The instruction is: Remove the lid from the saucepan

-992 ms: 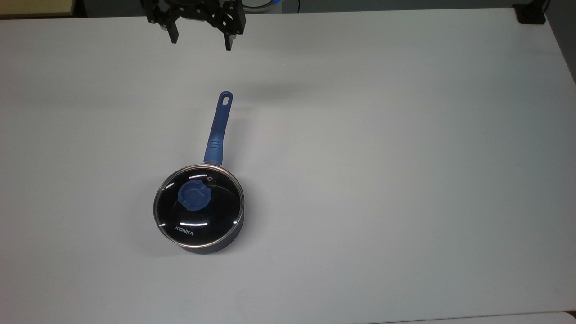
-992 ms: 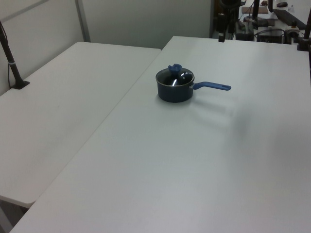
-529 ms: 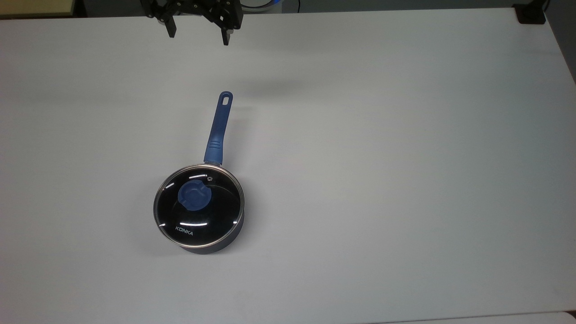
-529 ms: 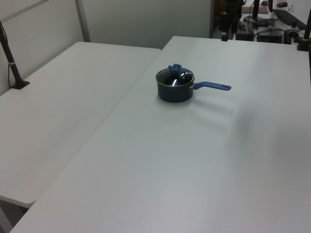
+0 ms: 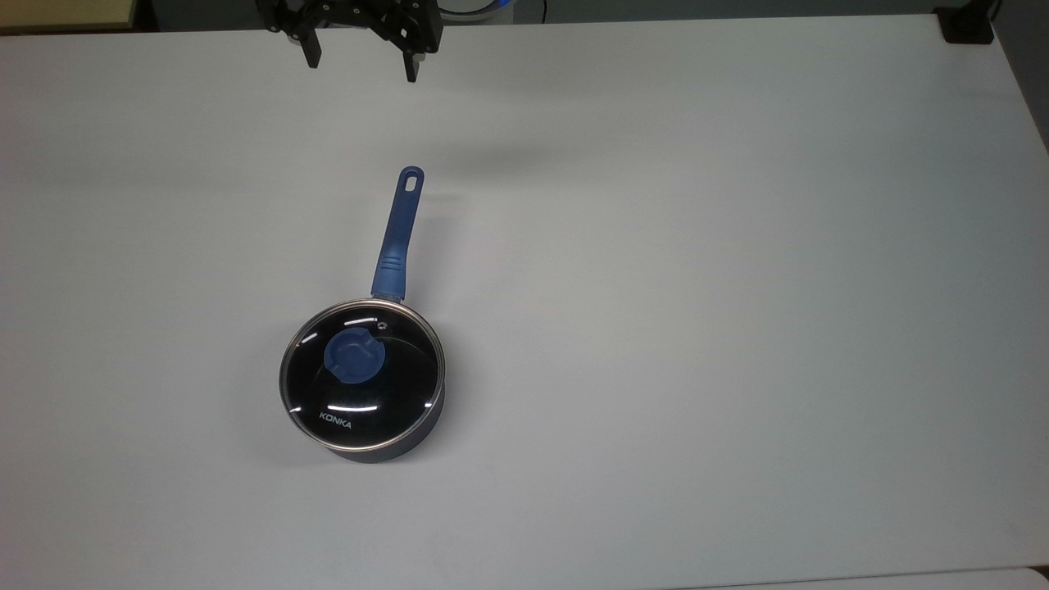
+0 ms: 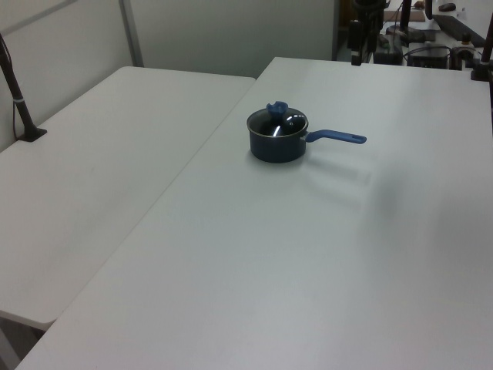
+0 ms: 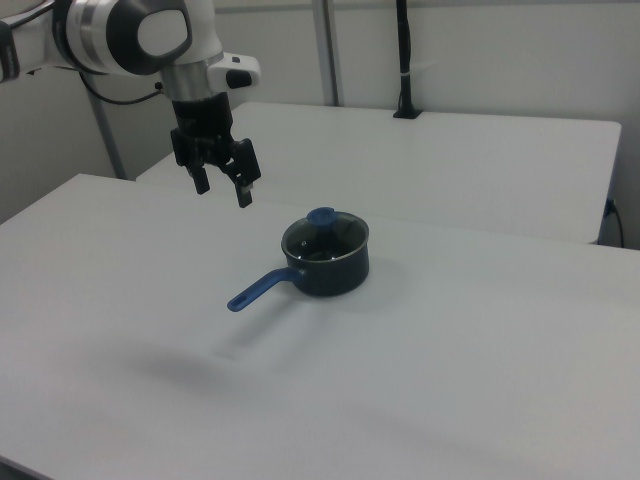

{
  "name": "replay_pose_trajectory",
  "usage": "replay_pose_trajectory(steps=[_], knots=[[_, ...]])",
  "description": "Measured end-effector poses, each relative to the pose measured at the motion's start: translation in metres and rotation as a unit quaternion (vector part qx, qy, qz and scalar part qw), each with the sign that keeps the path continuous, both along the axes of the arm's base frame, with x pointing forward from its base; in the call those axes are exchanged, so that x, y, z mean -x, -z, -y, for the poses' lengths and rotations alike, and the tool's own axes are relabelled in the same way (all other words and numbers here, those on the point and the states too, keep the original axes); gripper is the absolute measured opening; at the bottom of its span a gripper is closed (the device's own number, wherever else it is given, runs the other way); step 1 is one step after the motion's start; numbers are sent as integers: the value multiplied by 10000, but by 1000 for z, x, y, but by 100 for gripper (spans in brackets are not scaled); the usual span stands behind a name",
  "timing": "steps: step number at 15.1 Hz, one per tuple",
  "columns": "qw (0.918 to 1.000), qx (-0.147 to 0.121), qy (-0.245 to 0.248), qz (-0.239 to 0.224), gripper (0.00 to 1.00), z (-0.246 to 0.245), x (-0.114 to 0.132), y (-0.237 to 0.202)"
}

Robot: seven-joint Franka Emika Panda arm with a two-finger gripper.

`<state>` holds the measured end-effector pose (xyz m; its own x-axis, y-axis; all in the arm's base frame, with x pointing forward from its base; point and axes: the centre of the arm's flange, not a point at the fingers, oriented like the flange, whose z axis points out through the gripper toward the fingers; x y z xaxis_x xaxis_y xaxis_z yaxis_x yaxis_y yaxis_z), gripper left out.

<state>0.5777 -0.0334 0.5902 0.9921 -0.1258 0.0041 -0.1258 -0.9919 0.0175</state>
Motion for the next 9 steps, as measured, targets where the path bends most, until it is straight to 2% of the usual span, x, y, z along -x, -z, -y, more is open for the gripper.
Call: replay_pose_trajectory(steps=[7,9], knots=[[10000,1,92,-31,100,10,-1,3],[9997,-95,196,139,100,9,-7,4]])
